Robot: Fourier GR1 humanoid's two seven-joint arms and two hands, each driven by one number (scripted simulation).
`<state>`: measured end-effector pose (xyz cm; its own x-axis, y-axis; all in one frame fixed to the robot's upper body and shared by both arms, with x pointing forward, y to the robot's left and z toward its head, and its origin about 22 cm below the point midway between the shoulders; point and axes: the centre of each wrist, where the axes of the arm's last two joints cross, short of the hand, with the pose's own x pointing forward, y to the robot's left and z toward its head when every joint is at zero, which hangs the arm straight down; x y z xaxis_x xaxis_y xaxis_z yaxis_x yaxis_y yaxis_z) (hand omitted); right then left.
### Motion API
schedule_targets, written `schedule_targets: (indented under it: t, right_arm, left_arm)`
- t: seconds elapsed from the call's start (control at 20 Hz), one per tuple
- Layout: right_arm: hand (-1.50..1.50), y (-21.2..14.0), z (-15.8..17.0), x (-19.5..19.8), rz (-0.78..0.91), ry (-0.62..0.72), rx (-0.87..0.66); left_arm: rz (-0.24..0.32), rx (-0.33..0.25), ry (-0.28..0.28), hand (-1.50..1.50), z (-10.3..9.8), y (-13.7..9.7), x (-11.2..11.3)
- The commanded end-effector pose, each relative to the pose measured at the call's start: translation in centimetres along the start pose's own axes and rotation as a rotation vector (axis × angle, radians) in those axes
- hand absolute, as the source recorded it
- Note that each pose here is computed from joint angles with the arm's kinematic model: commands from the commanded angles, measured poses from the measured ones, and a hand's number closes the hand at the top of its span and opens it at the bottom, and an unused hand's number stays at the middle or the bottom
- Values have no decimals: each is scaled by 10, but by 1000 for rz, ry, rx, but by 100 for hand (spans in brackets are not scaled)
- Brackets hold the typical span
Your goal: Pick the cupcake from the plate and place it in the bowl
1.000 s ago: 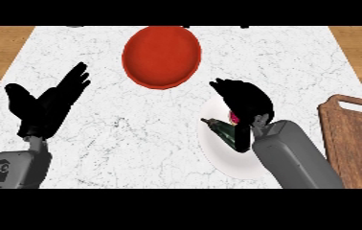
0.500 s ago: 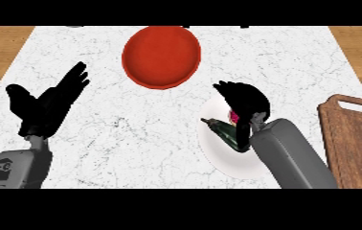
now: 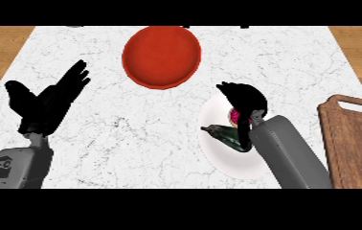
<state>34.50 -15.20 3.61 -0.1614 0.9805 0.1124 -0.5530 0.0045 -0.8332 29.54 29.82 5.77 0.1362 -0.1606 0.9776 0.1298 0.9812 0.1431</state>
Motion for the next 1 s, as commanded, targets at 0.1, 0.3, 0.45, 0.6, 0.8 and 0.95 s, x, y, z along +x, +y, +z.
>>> schedule_targets:
  t: [0.1,0.3,0.45,0.6,0.8,0.95]
  right_arm:
    - [-150,14,-4,14,-11,9,17]
    - [150,13,-23,23,32,-55,-2]
    - [150,24,-25,-1,0,-76,-73]
    - [150,15,-16,-8,17,-86,-77]
    - [150,2,-31,-9,39,-107,-87]
    - [150,-5,-26,8,13,-145,-115]
  left_arm:
    - [-8,3,-11,0,-2,-4,5]
    - [-17,-15,-6,0,7,-2,6]
    - [-5,-2,-2,0,-3,6,-3]
    - [-3,4,-2,0,15,9,15]
    - [1,4,-14,0,4,-15,9]
    - [16,-2,2,0,6,-12,-2]
